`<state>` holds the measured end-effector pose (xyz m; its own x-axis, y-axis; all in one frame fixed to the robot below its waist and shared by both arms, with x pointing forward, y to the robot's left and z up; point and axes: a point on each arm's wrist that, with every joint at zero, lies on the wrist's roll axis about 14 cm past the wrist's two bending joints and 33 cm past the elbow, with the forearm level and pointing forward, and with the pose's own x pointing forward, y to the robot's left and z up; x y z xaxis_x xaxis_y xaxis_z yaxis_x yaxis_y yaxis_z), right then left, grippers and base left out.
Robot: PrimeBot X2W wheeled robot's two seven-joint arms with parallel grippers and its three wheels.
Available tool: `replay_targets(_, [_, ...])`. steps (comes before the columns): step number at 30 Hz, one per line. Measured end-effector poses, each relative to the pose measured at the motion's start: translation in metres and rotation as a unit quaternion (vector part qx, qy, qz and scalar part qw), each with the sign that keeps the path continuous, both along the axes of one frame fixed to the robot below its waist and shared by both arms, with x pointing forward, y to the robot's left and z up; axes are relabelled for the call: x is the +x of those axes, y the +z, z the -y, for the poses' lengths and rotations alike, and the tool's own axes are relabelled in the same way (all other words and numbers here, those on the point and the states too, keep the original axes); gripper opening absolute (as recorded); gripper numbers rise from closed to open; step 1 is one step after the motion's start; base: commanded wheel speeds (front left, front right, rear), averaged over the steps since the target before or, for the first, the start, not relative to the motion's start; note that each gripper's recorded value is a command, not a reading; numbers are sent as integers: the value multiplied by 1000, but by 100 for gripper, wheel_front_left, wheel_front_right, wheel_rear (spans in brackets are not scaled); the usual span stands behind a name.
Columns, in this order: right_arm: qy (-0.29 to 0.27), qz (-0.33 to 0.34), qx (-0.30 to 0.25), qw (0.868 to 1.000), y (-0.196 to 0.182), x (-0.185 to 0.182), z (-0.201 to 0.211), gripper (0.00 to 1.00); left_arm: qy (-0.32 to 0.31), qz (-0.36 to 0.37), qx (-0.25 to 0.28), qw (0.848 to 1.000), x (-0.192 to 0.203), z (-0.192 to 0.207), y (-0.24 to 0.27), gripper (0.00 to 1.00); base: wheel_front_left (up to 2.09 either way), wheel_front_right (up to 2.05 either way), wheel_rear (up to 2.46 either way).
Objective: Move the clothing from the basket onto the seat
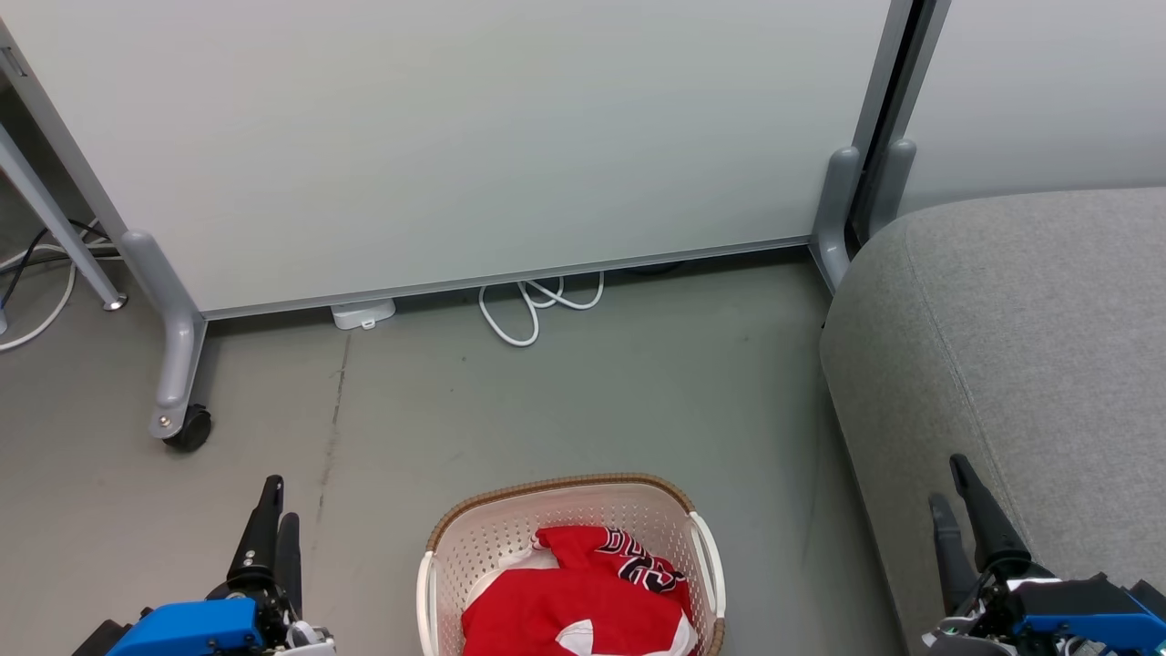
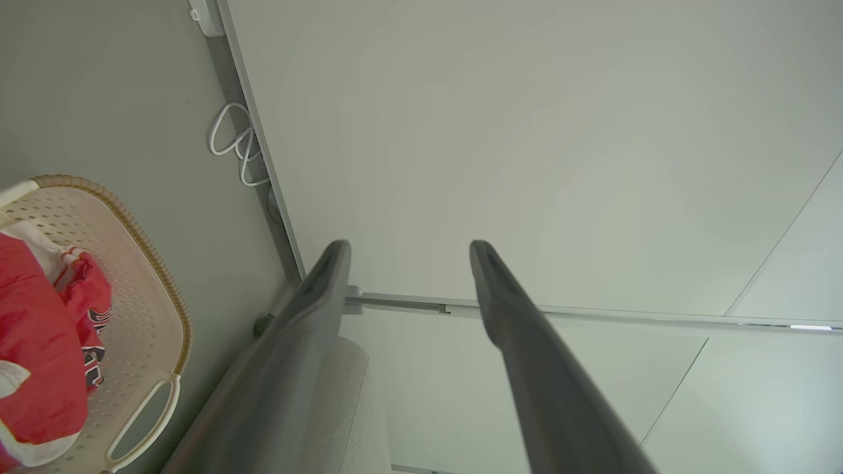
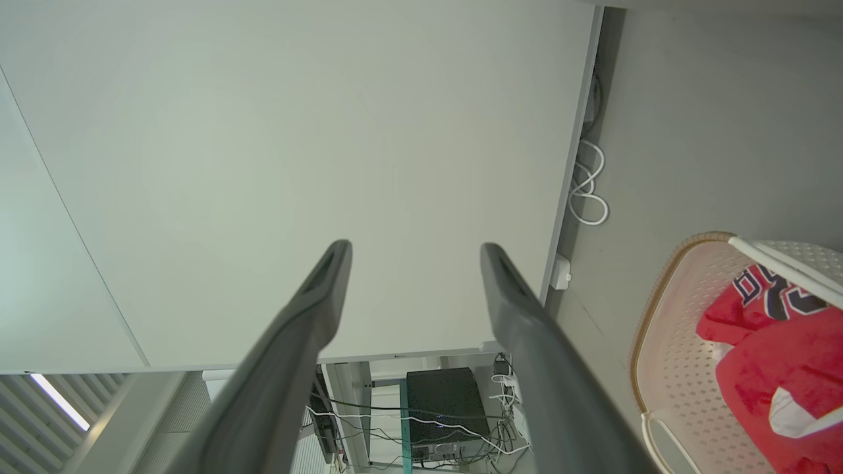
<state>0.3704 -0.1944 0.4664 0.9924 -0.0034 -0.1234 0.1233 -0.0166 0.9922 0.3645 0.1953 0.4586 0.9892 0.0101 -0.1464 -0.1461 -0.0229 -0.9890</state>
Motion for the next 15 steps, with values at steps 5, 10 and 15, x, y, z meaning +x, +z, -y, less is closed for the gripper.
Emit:
replay_targets(5, [1, 0, -10, 1000, 0, 1, -4, 100, 1, 1, 7, 1000, 2, 3, 1, 100, 0, 0, 0])
replay_targets(10, [0, -1, -25, 1000, 0, 1, -6, 100, -2, 4, 28, 1000, 5, 6, 3, 100, 0, 0, 0])
replay_targets(15, [4, 0, -60, 998, 1, 3, -9, 100, -6, 3, 66, 998, 6, 8, 4, 100, 0, 0, 0])
